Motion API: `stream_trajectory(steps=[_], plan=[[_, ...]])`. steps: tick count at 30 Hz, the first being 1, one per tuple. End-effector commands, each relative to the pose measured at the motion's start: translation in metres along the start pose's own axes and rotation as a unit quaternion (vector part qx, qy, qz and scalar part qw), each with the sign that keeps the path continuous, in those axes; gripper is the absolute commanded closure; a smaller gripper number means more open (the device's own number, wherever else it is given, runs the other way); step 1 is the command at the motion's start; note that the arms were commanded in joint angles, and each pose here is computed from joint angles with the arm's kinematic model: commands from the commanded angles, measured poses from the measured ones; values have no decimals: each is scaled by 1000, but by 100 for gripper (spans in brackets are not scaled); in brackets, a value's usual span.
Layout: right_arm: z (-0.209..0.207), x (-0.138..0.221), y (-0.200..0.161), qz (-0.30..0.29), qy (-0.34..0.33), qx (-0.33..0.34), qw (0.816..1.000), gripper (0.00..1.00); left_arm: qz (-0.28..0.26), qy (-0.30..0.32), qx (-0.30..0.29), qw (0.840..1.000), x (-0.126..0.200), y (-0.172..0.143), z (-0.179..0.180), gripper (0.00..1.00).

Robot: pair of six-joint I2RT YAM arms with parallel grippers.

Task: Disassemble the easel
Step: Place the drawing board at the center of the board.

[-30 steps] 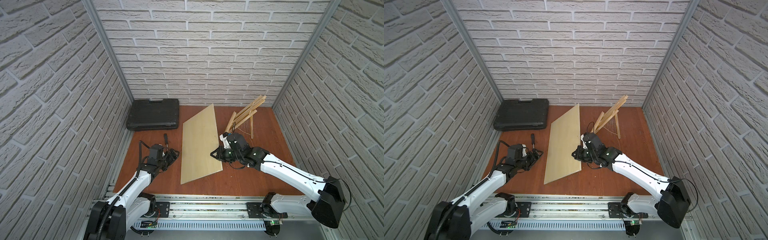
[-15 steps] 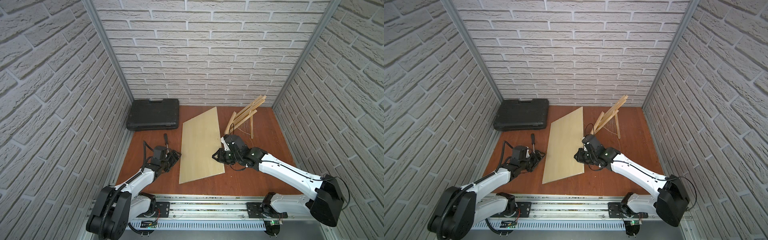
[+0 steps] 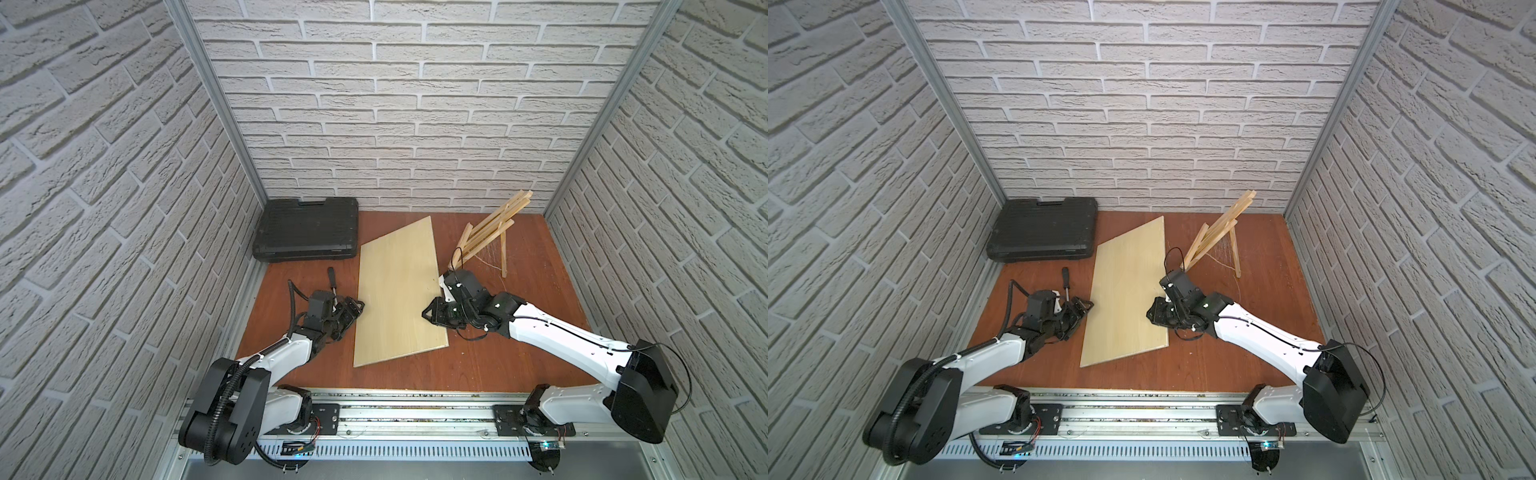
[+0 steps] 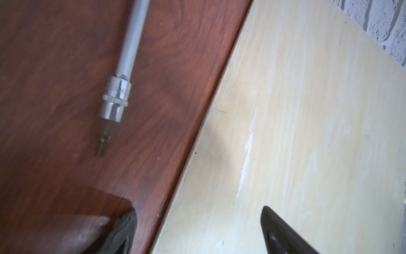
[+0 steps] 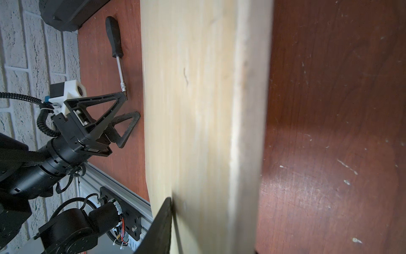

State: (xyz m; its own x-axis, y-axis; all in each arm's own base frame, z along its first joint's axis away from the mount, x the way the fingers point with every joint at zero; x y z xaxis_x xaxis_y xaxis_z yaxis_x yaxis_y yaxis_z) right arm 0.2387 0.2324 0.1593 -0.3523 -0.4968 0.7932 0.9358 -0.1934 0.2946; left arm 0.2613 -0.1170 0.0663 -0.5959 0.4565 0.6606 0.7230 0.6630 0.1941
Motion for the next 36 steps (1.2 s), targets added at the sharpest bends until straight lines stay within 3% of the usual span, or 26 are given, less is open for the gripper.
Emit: stream_trajectory(steps=[1, 6, 18, 34, 36], plan=[[-30, -3, -10, 5, -70, 29, 997, 67, 8, 16, 6, 1000, -3, -7, 13, 12], [-38, -6, -13, 9, -86, 31, 996, 66, 14, 11, 14, 1000, -8, -8, 13, 12], [-59, -24, -15, 31, -130, 32, 990, 53, 6, 9, 27, 1000, -11, -13, 19, 12], [-92, -36, -22, 48, -192, 10, 980, 48, 10, 9, 18, 1000, -10, -15, 18, 11], [-95, -35, -23, 47, -195, 9, 980, 44, 11, 9, 19, 1000, -10, -15, 18, 11]])
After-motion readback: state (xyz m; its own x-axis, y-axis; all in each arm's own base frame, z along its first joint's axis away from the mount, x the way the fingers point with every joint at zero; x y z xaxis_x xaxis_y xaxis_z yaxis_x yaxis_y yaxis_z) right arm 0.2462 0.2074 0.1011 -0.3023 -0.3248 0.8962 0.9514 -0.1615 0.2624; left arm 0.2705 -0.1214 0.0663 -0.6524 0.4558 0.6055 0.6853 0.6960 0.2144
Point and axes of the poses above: each gripper's point midway between its finger pads, its own x axis back along the fingers, its own z axis along the line the jaws close on, y = z × x, the point moved 3 cm from there along x, back along the fingers
